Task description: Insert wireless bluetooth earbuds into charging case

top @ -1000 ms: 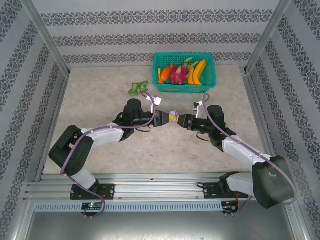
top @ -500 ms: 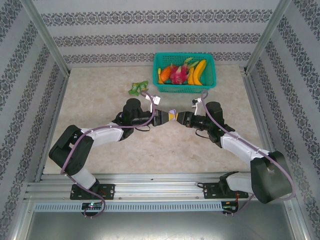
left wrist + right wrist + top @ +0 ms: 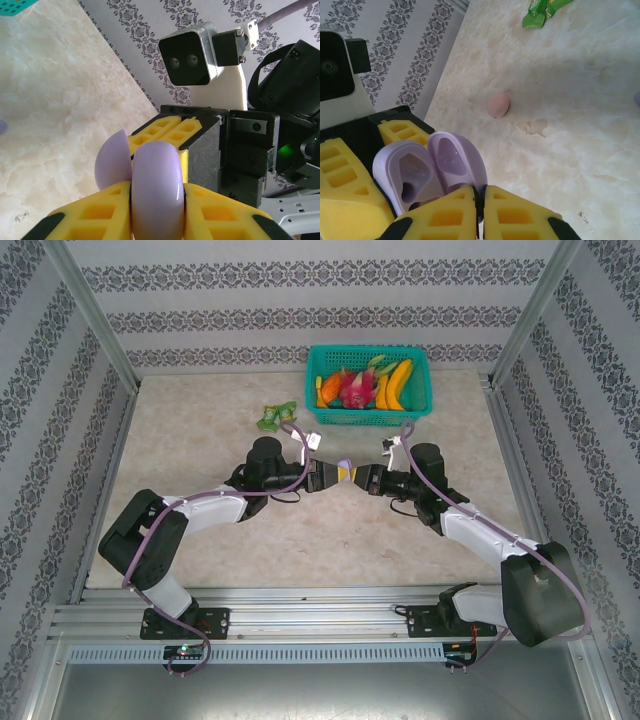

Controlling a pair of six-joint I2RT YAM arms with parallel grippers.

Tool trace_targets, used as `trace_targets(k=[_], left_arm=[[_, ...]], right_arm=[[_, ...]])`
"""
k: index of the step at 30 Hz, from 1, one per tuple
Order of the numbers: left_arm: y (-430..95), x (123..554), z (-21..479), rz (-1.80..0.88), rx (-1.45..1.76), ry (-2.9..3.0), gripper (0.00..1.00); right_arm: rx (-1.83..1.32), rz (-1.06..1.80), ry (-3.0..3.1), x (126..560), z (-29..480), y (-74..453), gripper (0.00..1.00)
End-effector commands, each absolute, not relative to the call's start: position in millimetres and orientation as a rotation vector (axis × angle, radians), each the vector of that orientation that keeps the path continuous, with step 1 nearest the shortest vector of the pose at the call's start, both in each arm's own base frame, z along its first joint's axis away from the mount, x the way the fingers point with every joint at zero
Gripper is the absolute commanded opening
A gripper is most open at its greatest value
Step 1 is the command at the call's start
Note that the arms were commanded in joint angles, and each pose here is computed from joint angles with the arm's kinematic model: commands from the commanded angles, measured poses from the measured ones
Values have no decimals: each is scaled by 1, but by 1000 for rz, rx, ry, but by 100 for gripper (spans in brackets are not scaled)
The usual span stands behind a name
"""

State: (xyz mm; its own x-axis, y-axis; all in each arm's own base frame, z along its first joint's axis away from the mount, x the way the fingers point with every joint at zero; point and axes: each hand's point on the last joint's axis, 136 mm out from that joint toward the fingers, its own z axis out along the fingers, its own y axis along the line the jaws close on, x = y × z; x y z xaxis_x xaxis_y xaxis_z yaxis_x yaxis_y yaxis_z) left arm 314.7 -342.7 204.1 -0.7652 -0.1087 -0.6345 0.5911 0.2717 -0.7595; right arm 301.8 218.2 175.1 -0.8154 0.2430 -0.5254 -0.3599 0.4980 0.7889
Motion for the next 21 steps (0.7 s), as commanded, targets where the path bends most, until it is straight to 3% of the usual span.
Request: trace_targets(k=[1, 12, 21], left_arm=[[-349, 312, 222, -1585, 493, 1890, 32], [-343, 319, 226, -1520, 446, 1894, 66], [-321, 316, 247, -1308, 569, 1997, 81]], right_arm=[[-159, 1317, 2079, 307, 198, 222, 7], [-163, 1237, 2101, 306, 199, 216, 4], [-265, 1079, 2127, 318, 202, 211, 3]])
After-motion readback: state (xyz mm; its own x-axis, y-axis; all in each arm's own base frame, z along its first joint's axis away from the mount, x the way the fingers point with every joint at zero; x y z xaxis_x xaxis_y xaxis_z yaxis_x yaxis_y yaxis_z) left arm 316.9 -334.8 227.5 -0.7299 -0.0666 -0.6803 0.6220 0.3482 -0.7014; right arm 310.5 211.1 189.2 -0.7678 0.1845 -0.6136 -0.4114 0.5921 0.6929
